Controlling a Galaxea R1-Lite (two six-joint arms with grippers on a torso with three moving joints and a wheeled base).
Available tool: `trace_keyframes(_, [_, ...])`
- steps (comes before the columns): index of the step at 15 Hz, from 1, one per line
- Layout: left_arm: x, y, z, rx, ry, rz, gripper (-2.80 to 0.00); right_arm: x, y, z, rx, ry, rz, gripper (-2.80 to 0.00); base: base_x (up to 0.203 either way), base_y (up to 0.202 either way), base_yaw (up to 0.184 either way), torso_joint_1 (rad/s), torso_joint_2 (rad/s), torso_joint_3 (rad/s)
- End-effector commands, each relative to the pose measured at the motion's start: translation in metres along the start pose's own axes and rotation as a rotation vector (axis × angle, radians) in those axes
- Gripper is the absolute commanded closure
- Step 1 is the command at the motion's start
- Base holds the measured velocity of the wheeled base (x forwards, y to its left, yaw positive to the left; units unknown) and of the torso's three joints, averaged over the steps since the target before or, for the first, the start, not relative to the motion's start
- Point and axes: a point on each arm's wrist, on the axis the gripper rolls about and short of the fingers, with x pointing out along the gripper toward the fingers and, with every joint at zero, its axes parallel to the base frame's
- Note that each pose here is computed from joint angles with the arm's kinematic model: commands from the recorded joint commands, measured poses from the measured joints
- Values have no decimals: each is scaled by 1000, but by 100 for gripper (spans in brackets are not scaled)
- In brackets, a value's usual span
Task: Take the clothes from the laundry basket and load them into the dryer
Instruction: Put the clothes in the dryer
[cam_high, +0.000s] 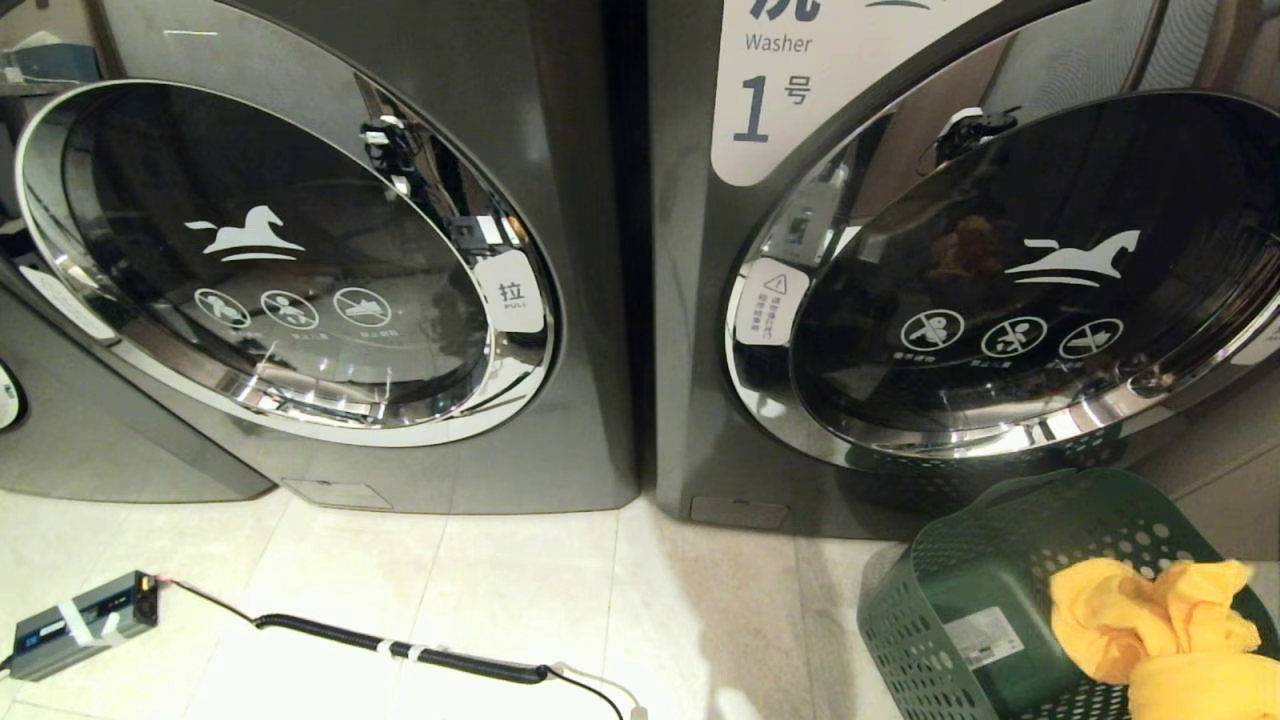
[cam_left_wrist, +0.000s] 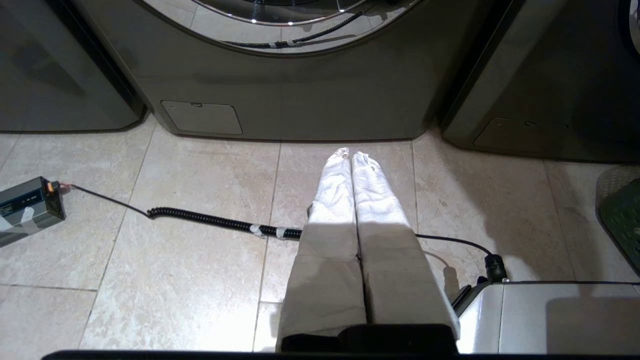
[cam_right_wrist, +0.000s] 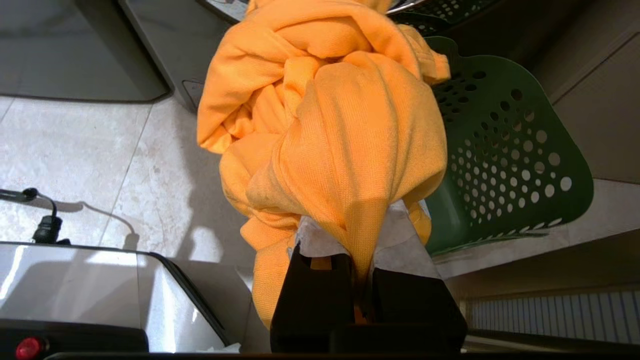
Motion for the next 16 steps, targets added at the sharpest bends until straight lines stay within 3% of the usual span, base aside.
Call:
trace_keyframes(1, [0,0,0,-1,-1,0,0,0,0,0,2,5,0,0,0,0,0,0,0,0])
trace_keyframes(5, [0,0,0,0,-1,0,0,0,0,0,-78,5,11,0,0,0,0,0,0,0])
trace_keyframes(9, [0,0,0,3,-2,1,0,1,0,1,5,21,-14,0,0,0,0,0,0,0])
trace_keyframes(16, [0,0,0,0,-1,0,0,0,0,0,-13,6,-17,0,0,0,0,0,0,0])
